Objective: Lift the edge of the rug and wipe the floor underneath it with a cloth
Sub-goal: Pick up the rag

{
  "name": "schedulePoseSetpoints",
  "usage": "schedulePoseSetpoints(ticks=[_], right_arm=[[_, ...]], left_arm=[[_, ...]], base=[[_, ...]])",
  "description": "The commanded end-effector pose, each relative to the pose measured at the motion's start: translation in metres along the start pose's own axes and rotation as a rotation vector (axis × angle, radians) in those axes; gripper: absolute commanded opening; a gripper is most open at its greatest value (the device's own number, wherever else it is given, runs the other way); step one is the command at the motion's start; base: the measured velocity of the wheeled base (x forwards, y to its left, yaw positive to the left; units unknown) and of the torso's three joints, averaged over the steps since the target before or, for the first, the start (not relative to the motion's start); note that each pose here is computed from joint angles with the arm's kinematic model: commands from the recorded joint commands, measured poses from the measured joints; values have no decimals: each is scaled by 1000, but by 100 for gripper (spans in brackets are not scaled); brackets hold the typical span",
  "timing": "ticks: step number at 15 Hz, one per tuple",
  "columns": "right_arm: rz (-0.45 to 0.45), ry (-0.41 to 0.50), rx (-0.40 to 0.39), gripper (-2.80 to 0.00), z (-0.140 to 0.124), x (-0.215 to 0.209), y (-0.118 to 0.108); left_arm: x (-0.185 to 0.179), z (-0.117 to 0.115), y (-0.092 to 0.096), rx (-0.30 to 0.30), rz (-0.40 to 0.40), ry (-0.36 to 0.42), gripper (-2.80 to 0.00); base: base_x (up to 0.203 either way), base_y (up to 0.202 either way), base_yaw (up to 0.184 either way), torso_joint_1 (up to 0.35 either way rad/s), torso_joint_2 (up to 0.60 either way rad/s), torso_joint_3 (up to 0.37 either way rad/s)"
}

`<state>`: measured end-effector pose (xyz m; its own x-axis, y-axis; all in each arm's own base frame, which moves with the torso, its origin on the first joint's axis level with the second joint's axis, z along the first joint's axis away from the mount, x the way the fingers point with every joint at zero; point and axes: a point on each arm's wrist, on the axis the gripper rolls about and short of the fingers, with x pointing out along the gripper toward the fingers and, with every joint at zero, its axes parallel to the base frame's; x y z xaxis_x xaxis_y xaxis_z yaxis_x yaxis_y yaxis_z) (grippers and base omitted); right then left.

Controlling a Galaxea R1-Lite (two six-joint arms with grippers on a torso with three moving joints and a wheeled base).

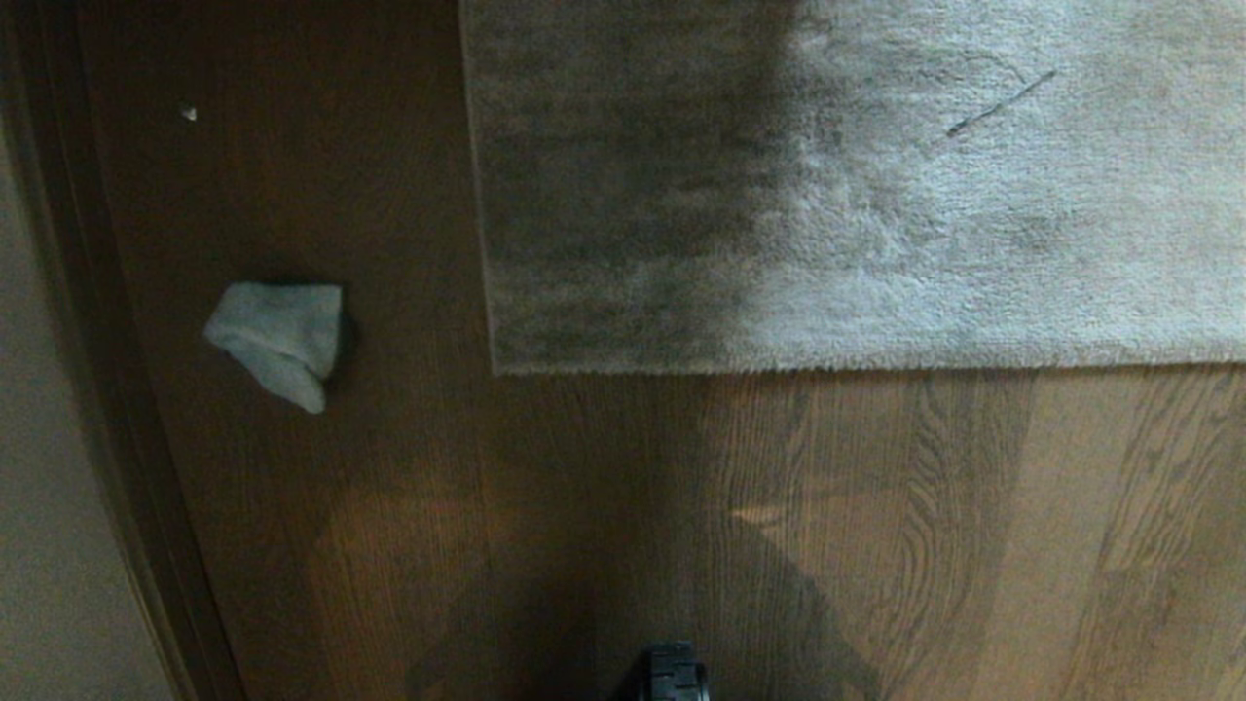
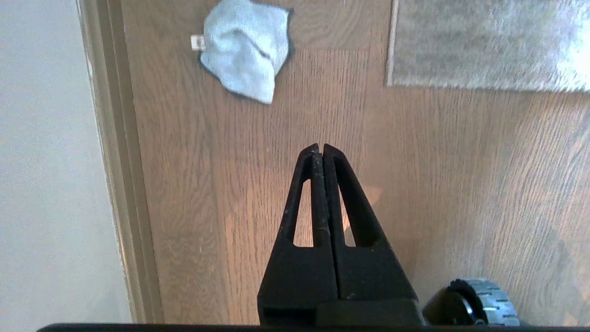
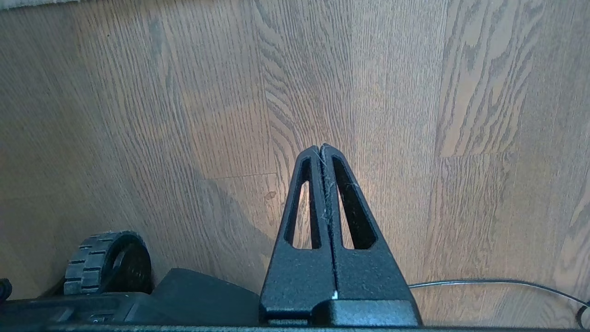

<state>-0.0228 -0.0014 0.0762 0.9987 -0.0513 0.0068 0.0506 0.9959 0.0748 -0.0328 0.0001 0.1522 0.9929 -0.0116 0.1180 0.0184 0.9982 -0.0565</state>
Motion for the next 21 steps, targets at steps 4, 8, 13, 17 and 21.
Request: schedulePoseSetpoints(ticks=[4, 8, 13, 17, 21], right_arm=[[1, -1, 1, -280, 0, 0, 0], [1, -1, 1, -280, 0, 0, 0], [1, -1, 1, -280, 0, 0, 0], [1, -1, 1, -280, 0, 0, 0], [1, -1, 1, -280, 0, 0, 0]], left_arm=[[23, 30, -2, 0, -2, 70, -280], [38, 45, -3, 0, -1, 104, -280], [58, 53, -3, 0, -1, 171, -280], [81, 61, -4, 4, -8, 205, -280], [102, 57, -4, 19, -9, 264, -280]], base=[[0, 0, 0, 0, 0, 0], [0, 0, 0, 0, 0, 0], [0, 0, 0, 0, 0, 0], [0, 0, 0, 0, 0, 0], [0, 0, 0, 0, 0, 0]])
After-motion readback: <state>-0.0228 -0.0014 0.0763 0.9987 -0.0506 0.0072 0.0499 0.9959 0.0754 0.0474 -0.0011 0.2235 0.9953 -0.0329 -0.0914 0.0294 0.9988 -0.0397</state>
